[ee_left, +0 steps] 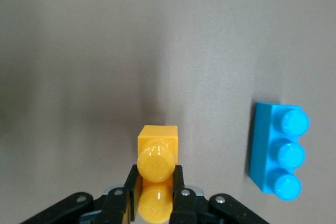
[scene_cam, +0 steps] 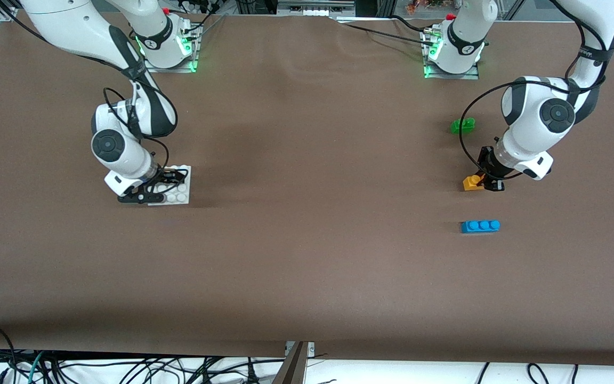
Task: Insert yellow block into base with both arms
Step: 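Lift the yellow brick with the left gripper while the right gripper slides the base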
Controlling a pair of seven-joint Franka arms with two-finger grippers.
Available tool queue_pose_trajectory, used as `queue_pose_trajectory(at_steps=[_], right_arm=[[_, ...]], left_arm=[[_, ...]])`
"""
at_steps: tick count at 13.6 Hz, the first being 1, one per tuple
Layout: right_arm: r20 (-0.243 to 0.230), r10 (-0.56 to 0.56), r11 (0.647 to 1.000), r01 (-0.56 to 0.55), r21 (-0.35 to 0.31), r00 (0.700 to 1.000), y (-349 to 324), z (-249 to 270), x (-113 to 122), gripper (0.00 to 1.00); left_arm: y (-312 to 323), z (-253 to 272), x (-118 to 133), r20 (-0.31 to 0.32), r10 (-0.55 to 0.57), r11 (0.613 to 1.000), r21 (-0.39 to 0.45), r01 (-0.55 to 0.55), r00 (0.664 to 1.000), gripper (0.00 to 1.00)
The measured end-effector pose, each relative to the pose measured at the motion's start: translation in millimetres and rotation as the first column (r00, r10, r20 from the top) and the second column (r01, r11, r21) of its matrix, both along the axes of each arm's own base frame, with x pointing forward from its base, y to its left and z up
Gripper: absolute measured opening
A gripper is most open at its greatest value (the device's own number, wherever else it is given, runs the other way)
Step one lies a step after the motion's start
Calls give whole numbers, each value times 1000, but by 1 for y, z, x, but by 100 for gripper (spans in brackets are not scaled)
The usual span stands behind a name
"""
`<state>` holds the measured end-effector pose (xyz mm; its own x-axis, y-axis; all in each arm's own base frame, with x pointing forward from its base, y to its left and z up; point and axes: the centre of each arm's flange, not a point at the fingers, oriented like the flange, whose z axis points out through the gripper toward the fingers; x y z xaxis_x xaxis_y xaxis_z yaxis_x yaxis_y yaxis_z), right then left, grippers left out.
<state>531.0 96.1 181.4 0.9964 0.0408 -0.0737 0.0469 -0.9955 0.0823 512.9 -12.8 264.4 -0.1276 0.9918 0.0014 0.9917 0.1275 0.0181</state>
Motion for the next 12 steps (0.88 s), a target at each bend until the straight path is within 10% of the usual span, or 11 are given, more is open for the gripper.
queue_pose_trajectory(at_steps=[12], right_arm=[[37,-25,999,23,48,999,122,-1,-4,100]], left_arm=[[-37,-15,0,-51,-84,995,41,86,995,27]])
